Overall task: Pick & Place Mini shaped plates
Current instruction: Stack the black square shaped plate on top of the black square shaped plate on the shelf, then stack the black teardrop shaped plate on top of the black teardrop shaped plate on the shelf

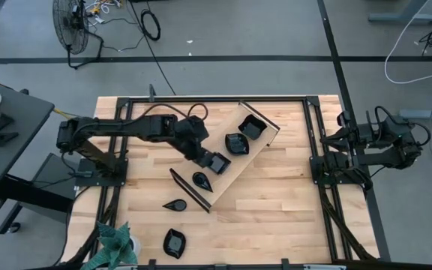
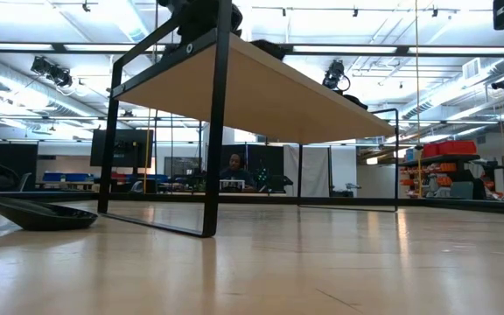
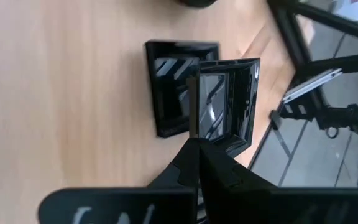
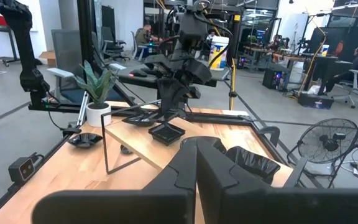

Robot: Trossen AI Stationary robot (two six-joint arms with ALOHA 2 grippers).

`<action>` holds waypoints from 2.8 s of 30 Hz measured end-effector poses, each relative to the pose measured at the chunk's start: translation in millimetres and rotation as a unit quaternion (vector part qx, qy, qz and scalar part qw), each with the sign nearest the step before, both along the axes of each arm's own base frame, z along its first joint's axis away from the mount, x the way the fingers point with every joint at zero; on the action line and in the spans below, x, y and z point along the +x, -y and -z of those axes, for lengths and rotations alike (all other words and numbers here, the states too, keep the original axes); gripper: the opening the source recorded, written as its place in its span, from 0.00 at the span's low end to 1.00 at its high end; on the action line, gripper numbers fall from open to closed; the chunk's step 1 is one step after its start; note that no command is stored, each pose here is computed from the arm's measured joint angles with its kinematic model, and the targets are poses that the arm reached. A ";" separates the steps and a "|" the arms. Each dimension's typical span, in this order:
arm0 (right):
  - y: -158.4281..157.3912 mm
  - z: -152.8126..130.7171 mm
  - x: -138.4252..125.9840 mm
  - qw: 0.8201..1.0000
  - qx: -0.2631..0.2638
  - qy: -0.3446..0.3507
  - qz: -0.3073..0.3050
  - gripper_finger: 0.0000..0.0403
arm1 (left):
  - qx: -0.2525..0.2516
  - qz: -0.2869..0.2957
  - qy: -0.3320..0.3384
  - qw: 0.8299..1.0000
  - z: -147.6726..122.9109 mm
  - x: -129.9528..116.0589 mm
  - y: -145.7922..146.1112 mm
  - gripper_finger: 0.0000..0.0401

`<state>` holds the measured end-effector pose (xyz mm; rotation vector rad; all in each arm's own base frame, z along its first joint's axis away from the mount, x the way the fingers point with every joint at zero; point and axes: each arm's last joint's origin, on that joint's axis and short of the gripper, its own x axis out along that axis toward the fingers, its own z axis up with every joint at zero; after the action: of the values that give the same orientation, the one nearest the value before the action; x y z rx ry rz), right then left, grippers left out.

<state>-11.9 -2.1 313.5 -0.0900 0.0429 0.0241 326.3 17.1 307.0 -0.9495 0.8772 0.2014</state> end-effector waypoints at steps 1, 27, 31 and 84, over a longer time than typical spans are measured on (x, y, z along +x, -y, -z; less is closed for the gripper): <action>0.0 0.0 0.0 1.000 0.000 0.000 0.000 0.03 | 0.001 0.000 0.006 1.000 -0.8 0.9 -0.2 0.01; 0.0 0.1 0.0 1.000 0.000 0.000 0.000 0.03 | -0.012 -0.008 0.015 1.000 9.3 13.3 -13.2 0.01; 0.0 0.0 -0.1 1.000 0.000 0.000 0.000 0.03 | -0.020 -0.021 0.012 1.000 9.4 13.4 -13.4 0.01; 0.0 0.0 0.0 1.000 0.000 0.000 0.000 0.03 | 0.044 0.067 0.029 0.996 3.8 5.3 -12.7 0.23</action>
<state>-11.9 -2.1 313.5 -0.0900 0.0427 0.0242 331.6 29.9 303.1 -0.8083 0.8679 0.0959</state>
